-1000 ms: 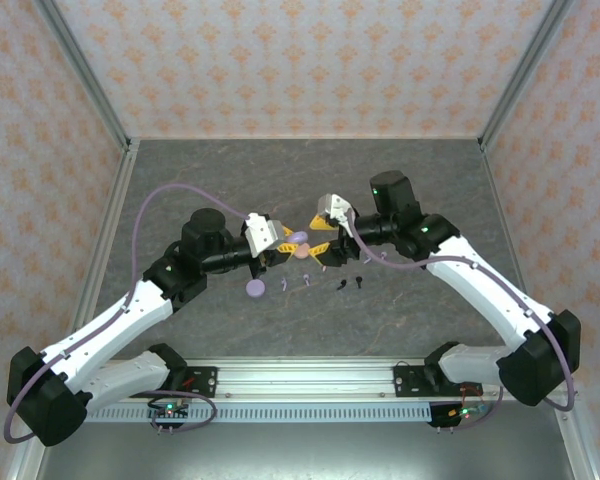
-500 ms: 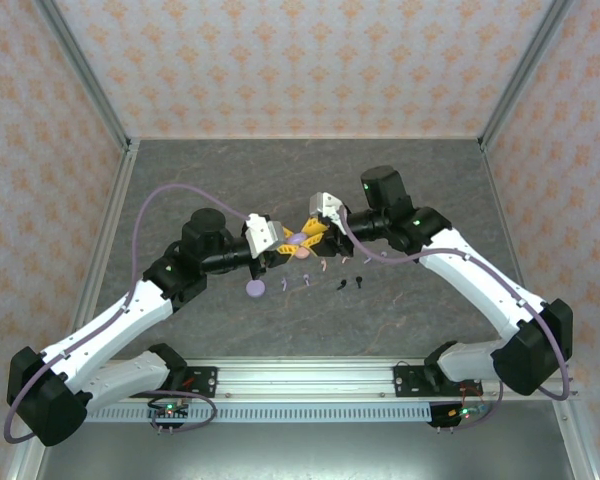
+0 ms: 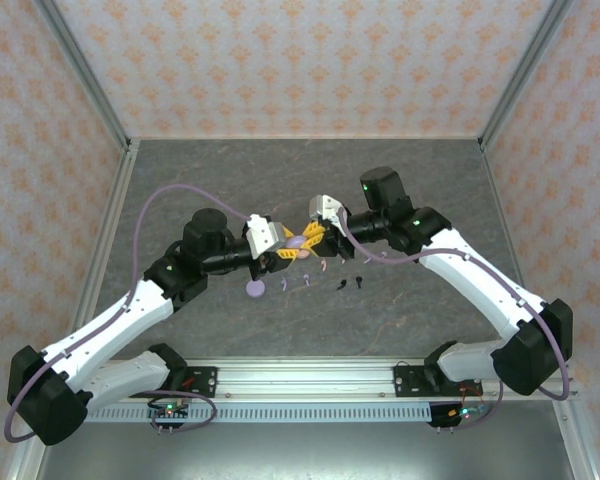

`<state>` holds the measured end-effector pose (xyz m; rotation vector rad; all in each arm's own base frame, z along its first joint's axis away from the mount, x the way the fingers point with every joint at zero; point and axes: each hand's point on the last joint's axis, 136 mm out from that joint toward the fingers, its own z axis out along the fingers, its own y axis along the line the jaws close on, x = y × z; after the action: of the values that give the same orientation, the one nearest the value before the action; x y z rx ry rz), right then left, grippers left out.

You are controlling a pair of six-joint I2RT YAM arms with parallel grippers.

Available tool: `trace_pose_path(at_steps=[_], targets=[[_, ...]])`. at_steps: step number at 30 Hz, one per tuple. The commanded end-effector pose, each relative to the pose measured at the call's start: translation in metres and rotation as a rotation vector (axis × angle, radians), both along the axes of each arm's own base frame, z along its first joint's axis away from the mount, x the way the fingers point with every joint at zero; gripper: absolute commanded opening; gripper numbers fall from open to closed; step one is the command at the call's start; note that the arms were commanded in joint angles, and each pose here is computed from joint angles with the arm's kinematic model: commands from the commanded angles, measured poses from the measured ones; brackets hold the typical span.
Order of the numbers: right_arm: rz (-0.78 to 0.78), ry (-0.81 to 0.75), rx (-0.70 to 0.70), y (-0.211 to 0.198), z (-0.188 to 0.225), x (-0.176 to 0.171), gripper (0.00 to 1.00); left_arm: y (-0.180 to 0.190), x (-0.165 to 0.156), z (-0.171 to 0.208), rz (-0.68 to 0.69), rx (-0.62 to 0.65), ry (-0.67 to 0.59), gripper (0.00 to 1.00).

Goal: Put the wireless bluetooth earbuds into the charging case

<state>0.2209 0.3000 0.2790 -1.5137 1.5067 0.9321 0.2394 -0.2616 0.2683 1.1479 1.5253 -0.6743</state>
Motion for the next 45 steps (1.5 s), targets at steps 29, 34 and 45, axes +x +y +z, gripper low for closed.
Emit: trace_pose_path(at_steps=[29,34,45], targets=[[-0.217,-0.003,0.032,-0.019,0.003,0.017,0.67,-0.013,0.007,-0.002,-0.002,-0.068,0.094,0.06],[-0.294,-0.026,0.092,-0.028,-0.001,0.018,0.80,-0.019,0.007,-0.013,-0.025,-0.079,0.146,0.03],[-0.329,-0.029,0.093,-0.020,0.011,0.038,0.78,-0.023,0.009,-0.014,-0.041,-0.050,0.160,0.00]])
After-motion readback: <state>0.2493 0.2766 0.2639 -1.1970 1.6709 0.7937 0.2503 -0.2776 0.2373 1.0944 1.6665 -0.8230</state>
